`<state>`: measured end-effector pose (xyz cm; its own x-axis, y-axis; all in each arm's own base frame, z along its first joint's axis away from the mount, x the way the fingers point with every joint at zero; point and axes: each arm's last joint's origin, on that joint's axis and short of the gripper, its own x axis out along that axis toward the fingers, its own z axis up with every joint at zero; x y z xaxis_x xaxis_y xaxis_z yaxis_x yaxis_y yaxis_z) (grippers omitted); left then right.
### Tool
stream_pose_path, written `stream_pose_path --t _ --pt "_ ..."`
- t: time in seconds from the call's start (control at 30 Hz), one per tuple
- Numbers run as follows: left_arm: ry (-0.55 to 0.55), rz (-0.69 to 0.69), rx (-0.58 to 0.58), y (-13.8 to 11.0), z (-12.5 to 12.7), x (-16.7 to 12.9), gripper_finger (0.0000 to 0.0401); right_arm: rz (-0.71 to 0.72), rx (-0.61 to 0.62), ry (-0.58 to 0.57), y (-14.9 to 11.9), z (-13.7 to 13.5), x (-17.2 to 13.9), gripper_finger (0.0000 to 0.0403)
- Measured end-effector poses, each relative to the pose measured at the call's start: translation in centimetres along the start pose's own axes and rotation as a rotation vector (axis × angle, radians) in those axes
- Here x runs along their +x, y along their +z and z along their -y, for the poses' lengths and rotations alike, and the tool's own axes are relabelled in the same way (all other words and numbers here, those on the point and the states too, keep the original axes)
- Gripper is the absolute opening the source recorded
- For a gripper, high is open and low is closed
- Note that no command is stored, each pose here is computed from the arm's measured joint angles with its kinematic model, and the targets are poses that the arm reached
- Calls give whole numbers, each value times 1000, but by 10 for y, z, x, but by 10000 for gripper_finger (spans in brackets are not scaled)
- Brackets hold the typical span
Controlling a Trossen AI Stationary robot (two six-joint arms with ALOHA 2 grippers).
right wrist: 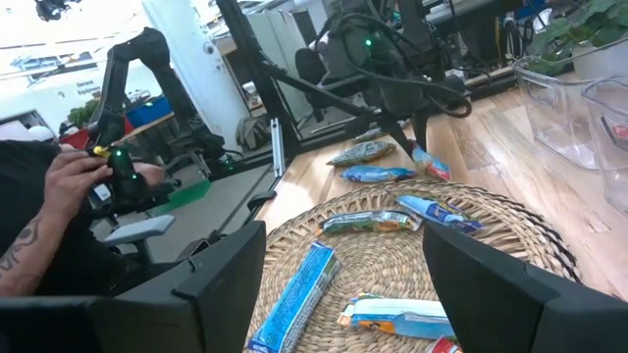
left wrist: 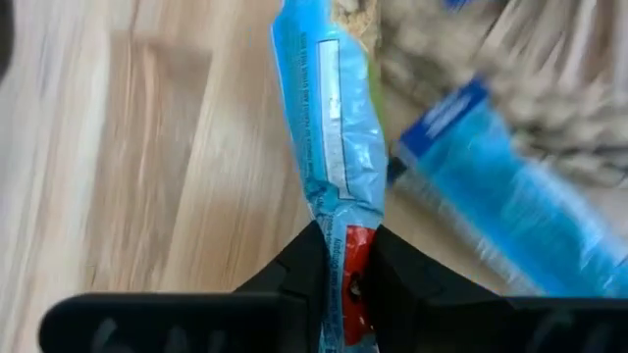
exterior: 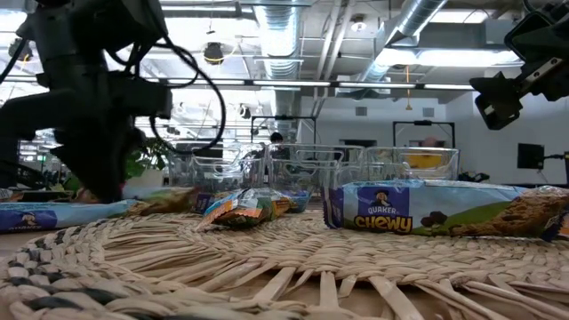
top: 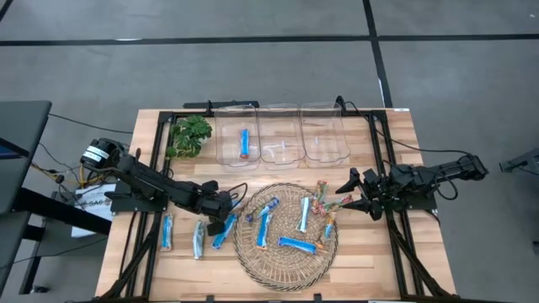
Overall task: Pick and place Granola Bars by type
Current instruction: Put the red granola bar into the left transparent bin
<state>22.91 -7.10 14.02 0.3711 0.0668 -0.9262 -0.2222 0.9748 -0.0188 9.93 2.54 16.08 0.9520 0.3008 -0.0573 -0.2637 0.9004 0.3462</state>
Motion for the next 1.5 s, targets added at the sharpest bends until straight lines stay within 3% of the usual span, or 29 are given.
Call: stream_pose_path --t 0.27,0.47,0.67,0.9,1.03,1.27,1.4,1.5 --pt "-111 245 52 26 13 -6 64 0 0 0 0 0 0 271" --pt "-113 401 86 45 16 -14 48 0 0 0 0 0 0 271" --pt "45 693 36 73 8 -26 47 0 0 0 0 0 0 271" --pt "324 935 -43 95 -10 -43 52 0 0 0 0 0 0 271" --pt "552 919 -68 97 -23 -44 48 0 0 0 0 0 0 271" --pt "916 738 -27 90 -39 -39 50 0 0 0 0 0 0 271" --pt "1000 655 11 87 -47 -36 50 0 0 0 0 0 0 271" --pt "979 622 30 87 -54 -33 50 0 0 0 0 0 0 271"
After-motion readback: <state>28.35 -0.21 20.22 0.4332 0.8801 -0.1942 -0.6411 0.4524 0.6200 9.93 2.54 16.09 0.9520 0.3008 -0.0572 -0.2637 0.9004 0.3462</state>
